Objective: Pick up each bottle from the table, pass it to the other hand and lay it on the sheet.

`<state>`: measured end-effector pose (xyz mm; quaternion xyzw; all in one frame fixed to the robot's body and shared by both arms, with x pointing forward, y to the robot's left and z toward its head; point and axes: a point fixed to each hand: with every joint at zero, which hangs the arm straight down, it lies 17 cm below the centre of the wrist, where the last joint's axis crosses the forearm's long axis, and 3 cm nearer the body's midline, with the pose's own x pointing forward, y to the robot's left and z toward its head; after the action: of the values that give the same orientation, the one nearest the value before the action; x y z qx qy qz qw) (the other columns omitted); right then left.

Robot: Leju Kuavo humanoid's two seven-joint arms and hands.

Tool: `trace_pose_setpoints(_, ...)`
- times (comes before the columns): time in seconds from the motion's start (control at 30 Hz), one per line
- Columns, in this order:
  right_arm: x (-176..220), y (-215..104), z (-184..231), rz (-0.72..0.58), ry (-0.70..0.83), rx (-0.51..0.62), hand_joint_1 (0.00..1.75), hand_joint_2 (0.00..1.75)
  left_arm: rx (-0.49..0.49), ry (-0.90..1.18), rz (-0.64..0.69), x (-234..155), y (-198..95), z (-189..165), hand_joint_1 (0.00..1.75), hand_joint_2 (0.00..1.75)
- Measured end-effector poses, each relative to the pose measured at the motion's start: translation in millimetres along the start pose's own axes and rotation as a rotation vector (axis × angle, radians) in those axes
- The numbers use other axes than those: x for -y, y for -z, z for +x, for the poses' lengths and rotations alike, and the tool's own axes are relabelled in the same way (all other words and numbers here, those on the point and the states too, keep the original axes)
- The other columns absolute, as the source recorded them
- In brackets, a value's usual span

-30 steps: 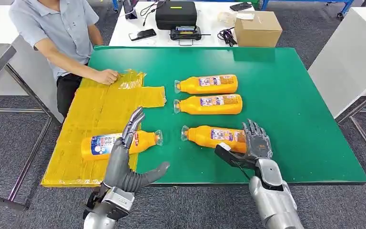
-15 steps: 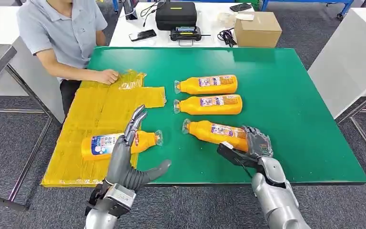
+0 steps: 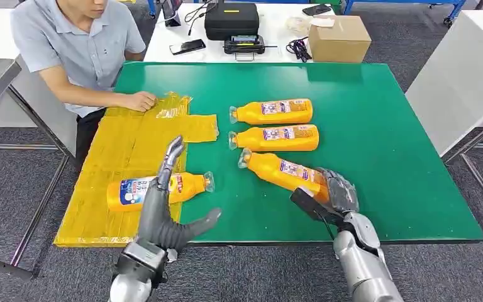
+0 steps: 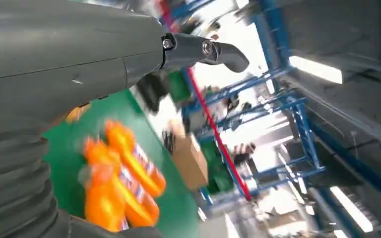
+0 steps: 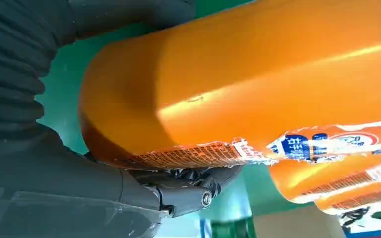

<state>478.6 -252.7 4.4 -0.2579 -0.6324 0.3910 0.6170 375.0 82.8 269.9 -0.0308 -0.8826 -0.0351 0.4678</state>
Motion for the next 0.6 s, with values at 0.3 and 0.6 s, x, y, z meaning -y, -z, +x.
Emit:
trace_pose_setpoints(0.3, 8, -27, 81, -0.069, 0.338, 0.184, 1.75, 1.75, -0.252, -0.313, 0.064, 2, -23, -65, 0.00, 1.75)
trace_pose_setpoints(0.6, 22, -37, 162, -0.062, 0.513, 0.390, 1.75, 1.75, -0.364, -0.528, 0.024, 25, -38, -92, 0.00, 1.75)
